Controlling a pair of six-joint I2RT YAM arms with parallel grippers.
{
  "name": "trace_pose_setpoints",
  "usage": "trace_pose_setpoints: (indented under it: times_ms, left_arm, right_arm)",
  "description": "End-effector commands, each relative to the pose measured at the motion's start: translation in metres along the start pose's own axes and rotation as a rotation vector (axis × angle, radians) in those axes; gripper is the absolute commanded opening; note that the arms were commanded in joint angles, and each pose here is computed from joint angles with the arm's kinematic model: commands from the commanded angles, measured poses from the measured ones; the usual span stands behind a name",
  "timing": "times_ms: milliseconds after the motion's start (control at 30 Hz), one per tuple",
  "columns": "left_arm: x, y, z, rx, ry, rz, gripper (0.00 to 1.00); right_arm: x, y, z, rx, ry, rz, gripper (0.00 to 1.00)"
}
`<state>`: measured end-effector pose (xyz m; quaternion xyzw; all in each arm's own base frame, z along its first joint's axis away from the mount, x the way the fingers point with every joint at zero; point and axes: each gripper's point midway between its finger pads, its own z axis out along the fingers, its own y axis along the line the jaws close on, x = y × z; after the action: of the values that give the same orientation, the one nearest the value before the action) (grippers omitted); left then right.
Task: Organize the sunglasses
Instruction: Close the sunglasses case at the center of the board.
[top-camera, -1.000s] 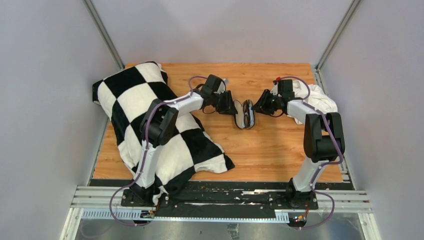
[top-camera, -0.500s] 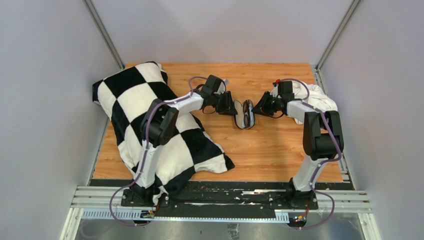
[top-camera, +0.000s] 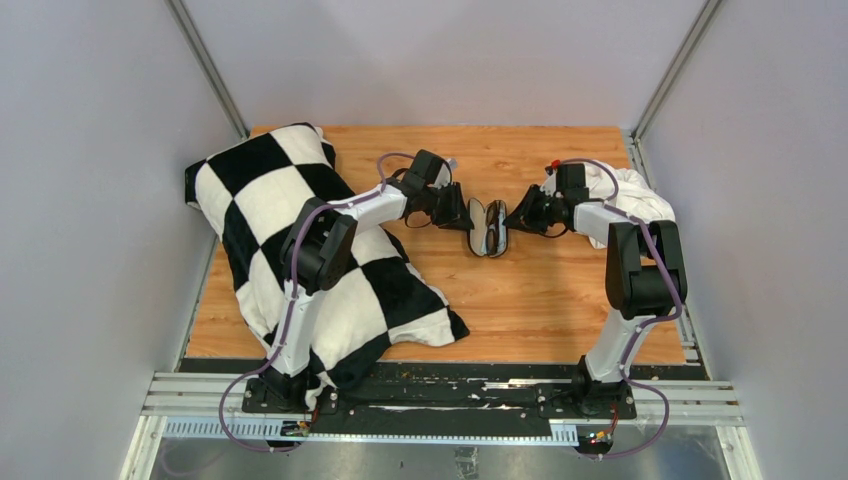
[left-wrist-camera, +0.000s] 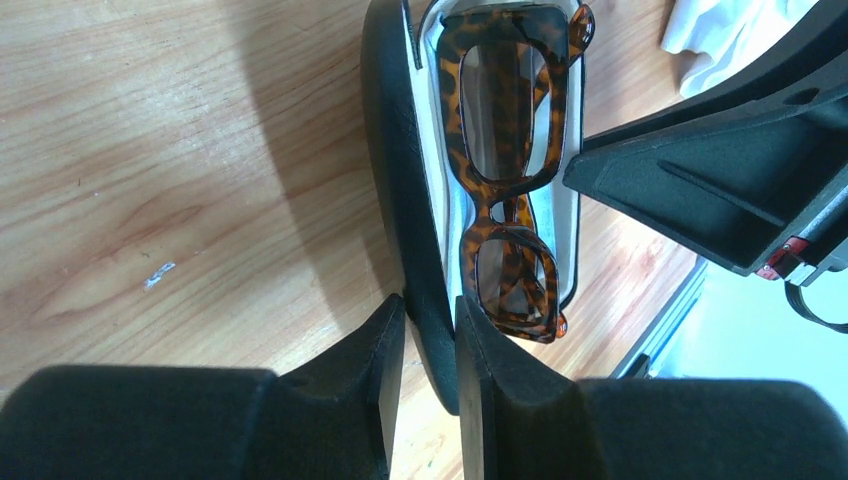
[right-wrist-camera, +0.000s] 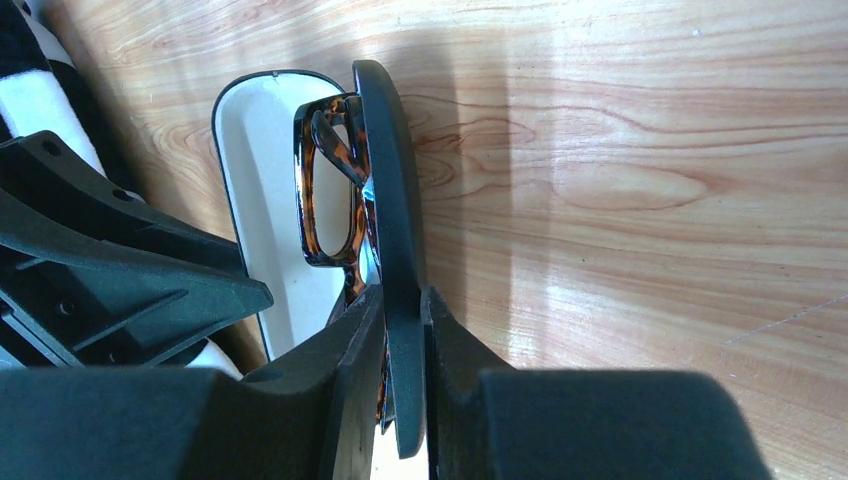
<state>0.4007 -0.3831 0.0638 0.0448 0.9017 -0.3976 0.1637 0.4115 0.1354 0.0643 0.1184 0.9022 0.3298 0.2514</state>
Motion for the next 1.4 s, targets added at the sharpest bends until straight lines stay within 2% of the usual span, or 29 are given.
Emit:
trace_pose_setpoints:
  times_ms: [0, 500, 1367]
  left_arm:
    - [-0.006, -0.004, -0.001, 0.024, -0.001, 0.008, 0.27]
    - [-0.005, -0.015, 0.001, 0.055, 0.0, 0.015, 0.24]
    - [0.006, -0.065, 0.02, 0.111, 0.054, 0.096, 0.25]
  right_arm:
    - [0.009, -0.011, 0.003, 0.001, 0.023, 0.038, 0.22]
    - [0.015, -0.012, 0.004, -0.003, 0.035, 0.06, 0.2]
    - [0.019, -0.003, 0.01, -0.029, 0.029, 0.046, 0.18]
